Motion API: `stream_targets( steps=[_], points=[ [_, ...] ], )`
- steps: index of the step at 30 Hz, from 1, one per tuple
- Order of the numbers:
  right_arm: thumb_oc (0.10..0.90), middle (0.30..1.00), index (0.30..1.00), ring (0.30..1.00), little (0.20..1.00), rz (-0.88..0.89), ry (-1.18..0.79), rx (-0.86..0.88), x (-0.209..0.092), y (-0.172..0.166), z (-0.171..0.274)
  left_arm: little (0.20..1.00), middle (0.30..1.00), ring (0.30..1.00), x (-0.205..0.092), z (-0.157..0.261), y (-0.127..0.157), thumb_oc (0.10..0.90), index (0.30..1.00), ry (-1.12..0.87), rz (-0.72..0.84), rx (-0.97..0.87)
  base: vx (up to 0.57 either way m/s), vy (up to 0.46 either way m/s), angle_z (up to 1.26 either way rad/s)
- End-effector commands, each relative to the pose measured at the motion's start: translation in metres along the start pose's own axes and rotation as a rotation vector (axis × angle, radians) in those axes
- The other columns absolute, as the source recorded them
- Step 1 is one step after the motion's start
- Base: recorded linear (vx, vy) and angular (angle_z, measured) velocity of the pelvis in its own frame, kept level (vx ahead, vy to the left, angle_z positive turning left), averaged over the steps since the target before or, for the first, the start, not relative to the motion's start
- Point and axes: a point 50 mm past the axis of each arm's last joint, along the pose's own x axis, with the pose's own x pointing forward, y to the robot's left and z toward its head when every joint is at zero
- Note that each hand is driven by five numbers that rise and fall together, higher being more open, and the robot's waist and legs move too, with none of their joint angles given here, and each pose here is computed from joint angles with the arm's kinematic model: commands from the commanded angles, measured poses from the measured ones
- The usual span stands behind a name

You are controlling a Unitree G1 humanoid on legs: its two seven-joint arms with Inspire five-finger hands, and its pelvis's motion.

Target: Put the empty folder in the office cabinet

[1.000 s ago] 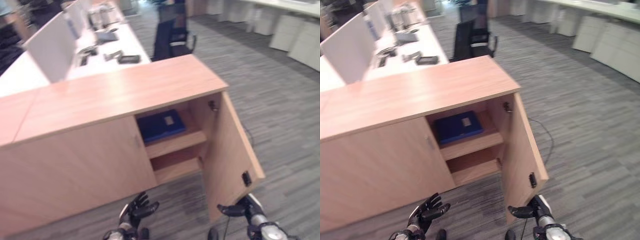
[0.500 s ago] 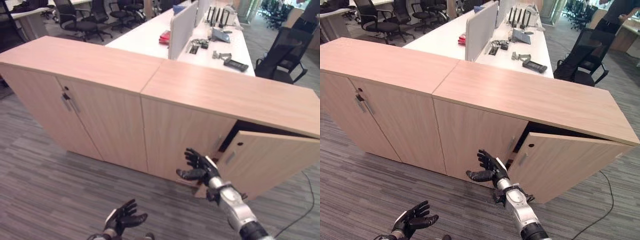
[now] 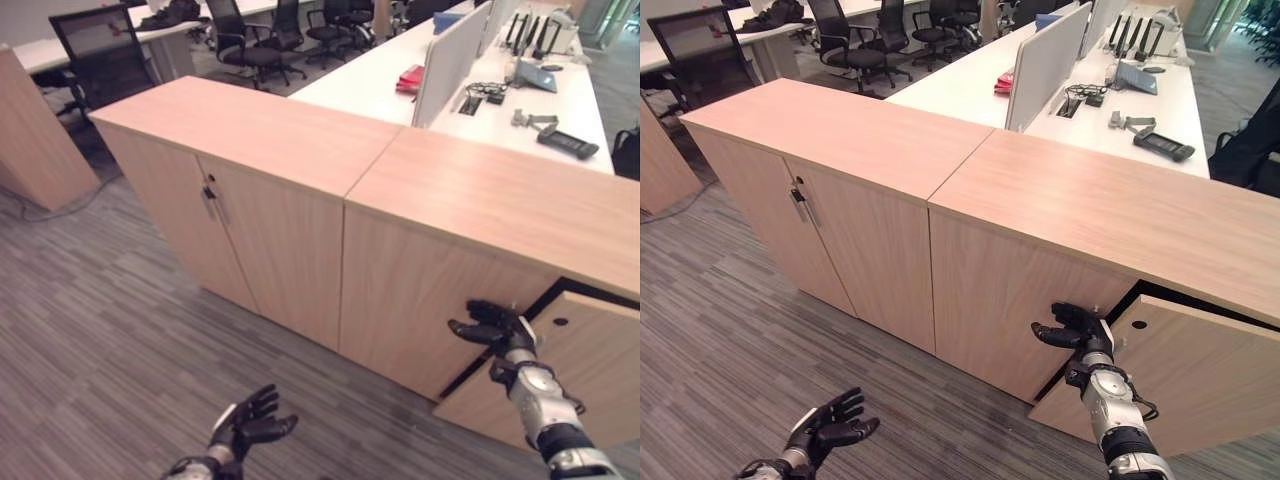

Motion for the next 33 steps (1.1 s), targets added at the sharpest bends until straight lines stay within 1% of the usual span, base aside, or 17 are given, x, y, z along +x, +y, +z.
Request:
stream_targets(
  steps=[1,2,3,4,5,6,8,9,13,14,19,20,23,26,28,33],
  points=[
    [0.8,0.9,0.9,0.9,0.9,-0.05,-0.278,0.037,-0.001,-0.024,0.061,0.9,0.9,0.9,0.011,0.031,-0.008,0.8,0.9,-0.143,-0.043,-0.005,0.01,-0.105,-0.03],
    [0.8,0.9,0.9,0.9,0.9,0.053,-0.253,0.061,-0.014,-0.001,0.039,0.9,0.9,0.9,0.01,0.029,-0.006,0.8,0.9,-0.145,-0.017,-0.032,0.0,-0.067,-0.07],
    [0.8,0.9,0.9,0.9,0.9,0.096,-0.239,0.055,-0.018,0.006,0.032,0.9,0.9,0.9,0.01,0.027,-0.007,0.8,0.9,-0.144,-0.014,-0.042,-0.01,-0.123,-0.21],
    [0.8,0.9,0.9,0.9,0.9,0.246,-0.2,-0.024,-0.03,0.026,0.017,0.9,0.9,0.9,0.01,0.028,-0.005,0.8,0.9,-0.155,-0.002,-0.048,-0.01,-0.07,-0.27],
    [0.8,0.9,0.9,0.9,0.9,0.247,-0.199,-0.025,-0.03,0.026,0.017,0.9,0.9,0.9,0.009,0.028,-0.004,0.8,0.9,-0.154,-0.001,-0.048,-0.02,-0.093,-0.45],
    [0.8,0.9,0.9,0.9,0.9,0.329,-0.148,-0.073,-0.037,0.035,0.003,0.9,0.9,0.9,0.01,0.028,-0.004,0.8,0.9,-0.157,-0.003,-0.05,-0.01,-0.058,-0.56],
    [0.8,0.9,0.9,0.9,0.9,0.436,-0.039,-0.105,-0.046,0.048,-0.024,0.9,0.9,0.9,0.011,0.029,-0.006,0.8,0.9,-0.161,-0.017,-0.041,-0.01,-0.068,-0.43],
    [0.8,0.9,0.9,0.9,0.9,0.436,-0.039,-0.105,-0.046,0.048,-0.024,0.9,0.9,0.9,0.011,0.029,-0.006,0.8,0.9,-0.161,-0.017,-0.041,0.0,-0.046,-0.22],
    [0.8,0.9,0.9,0.9,0.9,0.509,0.089,-0.13,-0.057,0.054,-0.054,0.9,0.9,0.9,0.012,0.03,-0.008,0.8,0.9,-0.157,-0.04,-0.03,0.02,-0.036,-0.39],
    [0.8,0.9,0.9,0.9,0.9,0.508,0.098,-0.126,-0.058,0.054,-0.057,0.9,0.9,0.9,0.012,0.03,-0.009,0.8,0.9,-0.157,-0.04,-0.03,0.05,-0.03,-0.2],
    [0.8,0.9,0.9,0.9,0.9,0.379,0.128,-0.05,-0.063,0.044,-0.072,0.9,0.9,0.9,0.014,0.025,-0.012,0.8,0.9,-0.146,-0.024,-0.056,0.02,-0.001,-0.11],
    [0.8,0.9,0.9,0.9,0.9,0.378,0.128,-0.05,-0.063,0.044,-0.072,0.9,0.9,0.9,0.014,0.025,-0.012,0.8,0.9,-0.145,-0.024,-0.056,0.02,0.005,-0.07],
    [0.8,0.9,0.9,0.9,0.9,0.291,0.138,-0.009,-0.064,0.034,-0.078,0.9,0.9,0.9,0.013,0.022,-0.013,0.8,0.9,-0.141,-0.014,-0.066,0.02,0.01,-0.19],
    [0.8,0.9,0.9,0.9,0.9,0.259,0.138,-0.019,-0.063,0.03,-0.078,0.9,0.9,0.9,0.013,0.023,-0.012,0.8,0.9,-0.144,-0.002,-0.057,0.01,0.005,-0.06],
    [0.8,0.9,0.9,0.9,0.9,0.252,0.132,-0.033,-0.061,0.03,-0.076,0.9,0.9,0.9,0.012,0.024,-0.009,0.8,0.9,-0.142,0.013,-0.002,0.01,0.0,-0.06],
    [0.8,0.9,0.9,0.9,0.9,0.235,0.142,-0.042,-0.059,0.028,-0.078,0.9,0.9,0.9,0.013,0.023,-0.008,0.8,0.9,-0.126,0.025,0.029,0.01,0.005,-0.13]
  ],
)
